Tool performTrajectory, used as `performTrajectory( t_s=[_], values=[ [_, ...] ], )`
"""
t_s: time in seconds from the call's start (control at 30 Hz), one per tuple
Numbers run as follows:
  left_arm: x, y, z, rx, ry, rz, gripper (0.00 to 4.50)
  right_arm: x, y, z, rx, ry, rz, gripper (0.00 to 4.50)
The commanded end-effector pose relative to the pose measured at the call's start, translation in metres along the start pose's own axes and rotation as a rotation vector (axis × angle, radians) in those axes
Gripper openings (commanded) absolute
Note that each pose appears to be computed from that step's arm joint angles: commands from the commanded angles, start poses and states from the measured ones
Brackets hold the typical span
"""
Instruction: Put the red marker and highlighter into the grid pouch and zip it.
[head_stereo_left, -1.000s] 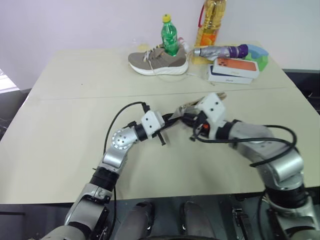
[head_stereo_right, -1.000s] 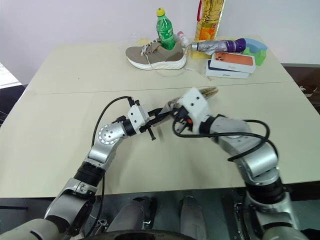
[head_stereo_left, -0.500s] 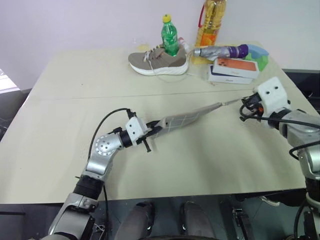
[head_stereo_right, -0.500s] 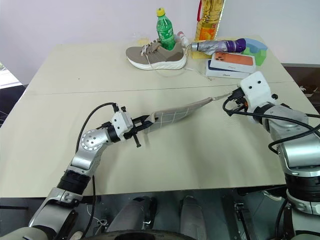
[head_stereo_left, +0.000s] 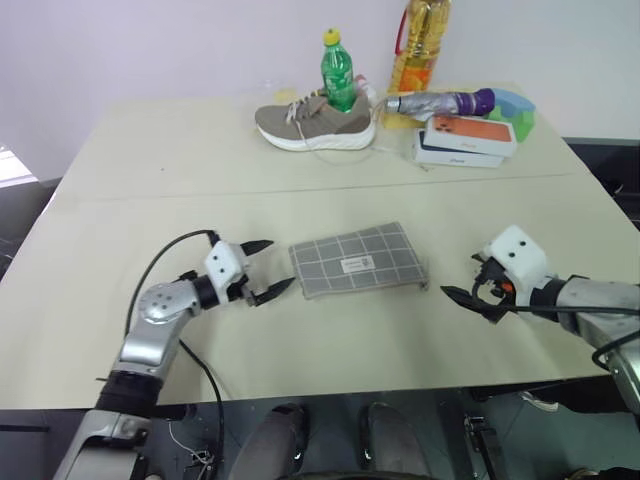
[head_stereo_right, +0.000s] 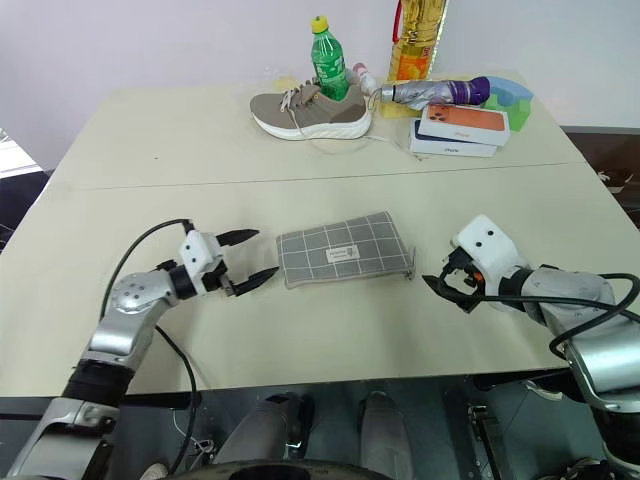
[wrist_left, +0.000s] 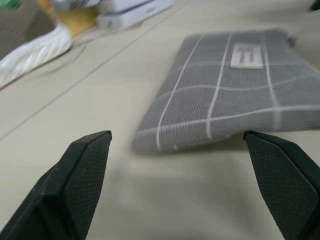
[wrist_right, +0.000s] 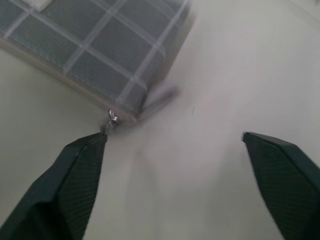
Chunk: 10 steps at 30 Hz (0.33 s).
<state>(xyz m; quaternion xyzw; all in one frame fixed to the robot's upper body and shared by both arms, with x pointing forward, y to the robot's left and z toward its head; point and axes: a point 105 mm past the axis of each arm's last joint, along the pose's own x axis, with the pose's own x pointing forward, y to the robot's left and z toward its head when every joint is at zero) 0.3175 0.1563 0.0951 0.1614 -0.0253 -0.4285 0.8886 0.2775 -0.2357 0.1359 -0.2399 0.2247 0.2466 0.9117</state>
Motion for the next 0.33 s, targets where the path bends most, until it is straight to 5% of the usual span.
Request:
performTrajectory(
  t_s=[0.03, 0.23, 0.33],
  values=[
    [-0.02, 0.026, -0.005, -0.023, 0.041, 0.145, 4.16, -0.01, -0.016, 0.008, 0.004, -0.081, -0.073, 4.5],
    [-0.037, 0.048, -0.033, -0.106, 0.194, 0.331, 4.16, -0.008, -0.021, 0.011, 0.059, -0.185, -0.104, 4.5],
    [-0.036, 0.044, -0.029, -0.147, 0.162, 0.305, 4.16, -0.006, -0.02, 0.009, 0.074, -0.202, -0.108, 4.5]
  ],
)
